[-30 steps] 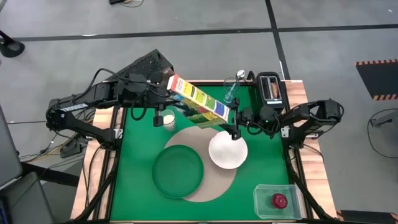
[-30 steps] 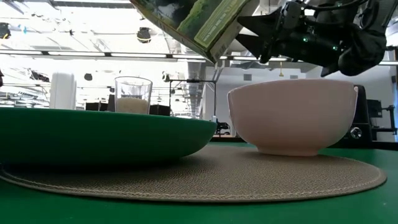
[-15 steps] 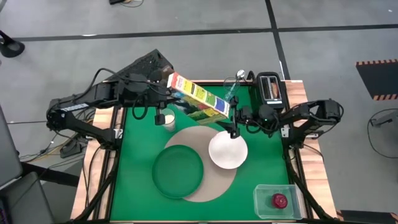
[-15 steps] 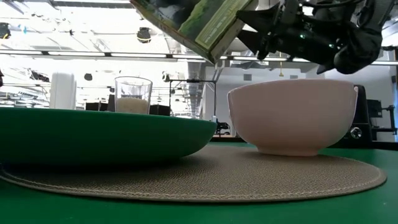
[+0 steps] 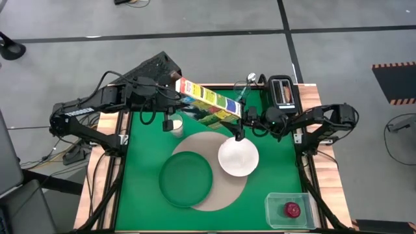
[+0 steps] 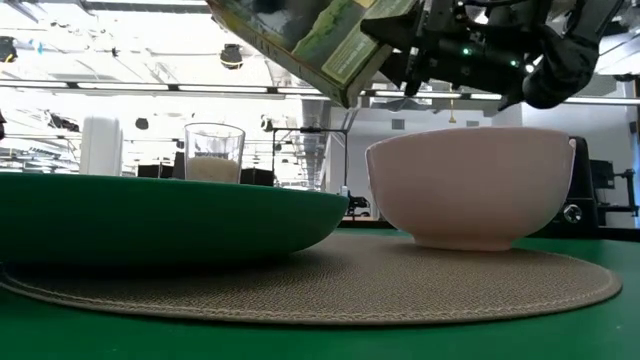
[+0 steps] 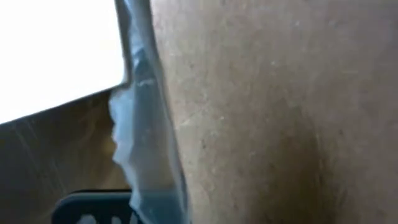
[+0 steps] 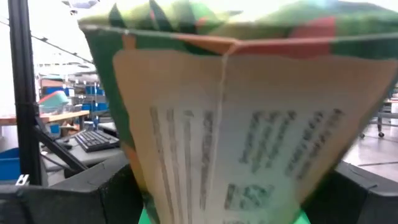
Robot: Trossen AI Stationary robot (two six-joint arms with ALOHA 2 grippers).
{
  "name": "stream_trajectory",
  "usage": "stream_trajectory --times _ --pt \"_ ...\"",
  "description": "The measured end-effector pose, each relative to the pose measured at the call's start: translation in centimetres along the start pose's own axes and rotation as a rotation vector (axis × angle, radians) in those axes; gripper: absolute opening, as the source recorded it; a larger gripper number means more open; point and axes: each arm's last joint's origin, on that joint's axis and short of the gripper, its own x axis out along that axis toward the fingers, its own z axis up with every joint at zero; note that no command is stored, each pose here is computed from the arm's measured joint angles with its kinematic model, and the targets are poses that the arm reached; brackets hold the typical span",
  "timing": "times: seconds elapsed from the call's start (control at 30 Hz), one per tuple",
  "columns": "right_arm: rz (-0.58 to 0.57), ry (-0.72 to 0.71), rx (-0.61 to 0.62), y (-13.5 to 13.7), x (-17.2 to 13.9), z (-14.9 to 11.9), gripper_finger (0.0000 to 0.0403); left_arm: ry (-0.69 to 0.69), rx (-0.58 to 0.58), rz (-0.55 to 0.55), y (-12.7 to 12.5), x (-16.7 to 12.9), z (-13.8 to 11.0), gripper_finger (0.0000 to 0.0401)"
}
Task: Arrange a breakfast setting
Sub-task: Pour the cereal from the green cereal box into the white bowl
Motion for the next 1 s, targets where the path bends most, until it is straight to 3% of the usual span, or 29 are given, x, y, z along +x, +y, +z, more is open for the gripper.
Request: stream_trajectory --times 0.27,0.53,0.7,0.87,1.0 --pt "0.001 -0.017 -0.007 -0.1 0.9 0.6 0.0362 -0.028 0.003 -0.020 0.0 0.0 0.2 0.0000" --pt "0.013 -0.012 -0.029 0.0 0.9 0.6 0.0291 -0.024 0.003 -0.037 -0.1 0.0 0.2 0.0000" --pt "0.009 -0.013 -0.031 -0.2 0.8 0.7 0.0279 -0.030 -0.018 -0.060 -0.2 -0.1 0.2 0.0006" --pt "0.011 -0.003 -0.035 -0.2 0.7 1.0 0.0278 -0.035 -0.047 -0.059 -0.1 -0.1 0.2 0.0033" --pt "0.019 0.021 -0.040 -0.1 0.3 1.6 0.0277 -0.039 -0.073 -0.054 -0.1 -0.1 0.3 0.0080"
